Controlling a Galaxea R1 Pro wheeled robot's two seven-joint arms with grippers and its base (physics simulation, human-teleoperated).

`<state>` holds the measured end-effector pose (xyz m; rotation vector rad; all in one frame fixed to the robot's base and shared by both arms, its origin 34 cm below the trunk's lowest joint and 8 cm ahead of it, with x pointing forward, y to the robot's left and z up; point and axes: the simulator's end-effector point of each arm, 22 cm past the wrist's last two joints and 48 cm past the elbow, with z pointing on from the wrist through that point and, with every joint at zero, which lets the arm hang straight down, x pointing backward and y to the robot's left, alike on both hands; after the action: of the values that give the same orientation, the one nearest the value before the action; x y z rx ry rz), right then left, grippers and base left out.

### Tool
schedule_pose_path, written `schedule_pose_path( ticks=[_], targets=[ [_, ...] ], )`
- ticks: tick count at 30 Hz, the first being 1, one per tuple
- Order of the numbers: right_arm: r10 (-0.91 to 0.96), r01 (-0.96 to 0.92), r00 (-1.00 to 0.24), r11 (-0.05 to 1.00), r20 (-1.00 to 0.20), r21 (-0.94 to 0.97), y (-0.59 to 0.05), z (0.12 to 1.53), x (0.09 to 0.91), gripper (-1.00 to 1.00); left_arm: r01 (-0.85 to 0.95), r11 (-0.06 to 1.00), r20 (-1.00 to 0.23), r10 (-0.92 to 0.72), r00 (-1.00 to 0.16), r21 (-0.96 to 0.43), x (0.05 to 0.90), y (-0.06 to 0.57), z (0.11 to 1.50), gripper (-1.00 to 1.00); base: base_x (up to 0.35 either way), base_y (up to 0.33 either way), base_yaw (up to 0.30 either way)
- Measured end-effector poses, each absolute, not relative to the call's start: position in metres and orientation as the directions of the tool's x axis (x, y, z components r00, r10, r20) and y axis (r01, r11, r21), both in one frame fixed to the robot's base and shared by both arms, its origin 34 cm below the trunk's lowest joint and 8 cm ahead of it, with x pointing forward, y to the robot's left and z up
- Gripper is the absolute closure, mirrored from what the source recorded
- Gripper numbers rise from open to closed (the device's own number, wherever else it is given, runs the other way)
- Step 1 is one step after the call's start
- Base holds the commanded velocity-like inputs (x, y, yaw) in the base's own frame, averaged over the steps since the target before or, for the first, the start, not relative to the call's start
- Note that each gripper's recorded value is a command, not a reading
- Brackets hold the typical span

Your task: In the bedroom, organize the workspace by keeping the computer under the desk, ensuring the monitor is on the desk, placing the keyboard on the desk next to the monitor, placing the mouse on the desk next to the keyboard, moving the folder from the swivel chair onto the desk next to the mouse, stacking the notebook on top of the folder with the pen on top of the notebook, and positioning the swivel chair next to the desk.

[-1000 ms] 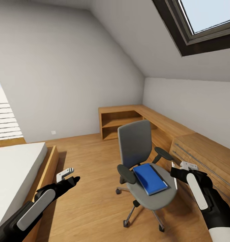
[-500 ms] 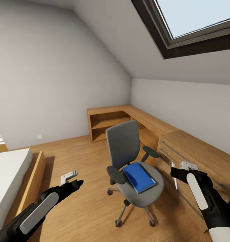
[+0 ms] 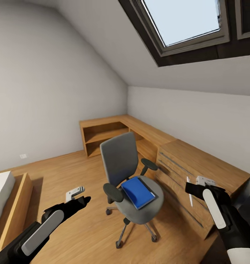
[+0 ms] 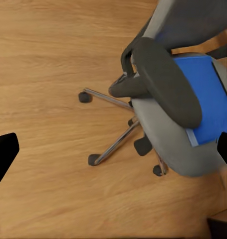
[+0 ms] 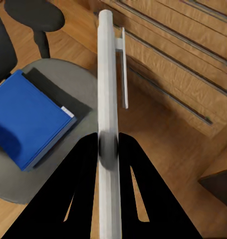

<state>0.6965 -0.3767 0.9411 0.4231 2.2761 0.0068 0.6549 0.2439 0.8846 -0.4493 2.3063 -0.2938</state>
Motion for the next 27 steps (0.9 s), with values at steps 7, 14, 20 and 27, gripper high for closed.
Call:
schedule_pose_path(
  ticks=[7,14,20,27],
  targets=[
    [0.304,0.299,-0.621,0.944,-0.722,0.139,-0.377,0.949,0.695,1.00,-0.216,0.918,-0.637,-0.388,-0.666,-0.333,0.650,0.238,0.889,-1.00,0.000,0.000,-0.265],
    [0.304,0.300,-0.621,0.944,-0.722,0.139,-0.377,0.957,0.694,1.00,-0.216,0.918,-0.635,-0.387,-0.668,-0.332,0.648,0.237,0.896,-1.00,0.000,0.000,-0.265],
    [0.304,0.301,-0.621,0.944,-0.723,0.138,-0.377,0.959,0.693,1.00,-0.217,0.918,-0.634,-0.387,-0.669,-0.332,0.647,0.238,0.898,-1.00,0.000,0.000,-0.265],
    [0.303,0.301,-0.620,0.944,-0.723,0.138,-0.377,0.959,0.693,1.00,-0.178,0.935,-0.626,-0.339,-0.702,-0.307,0.636,0.222,0.886,-1.00,0.000,-0.165,-0.265]
  ],
)
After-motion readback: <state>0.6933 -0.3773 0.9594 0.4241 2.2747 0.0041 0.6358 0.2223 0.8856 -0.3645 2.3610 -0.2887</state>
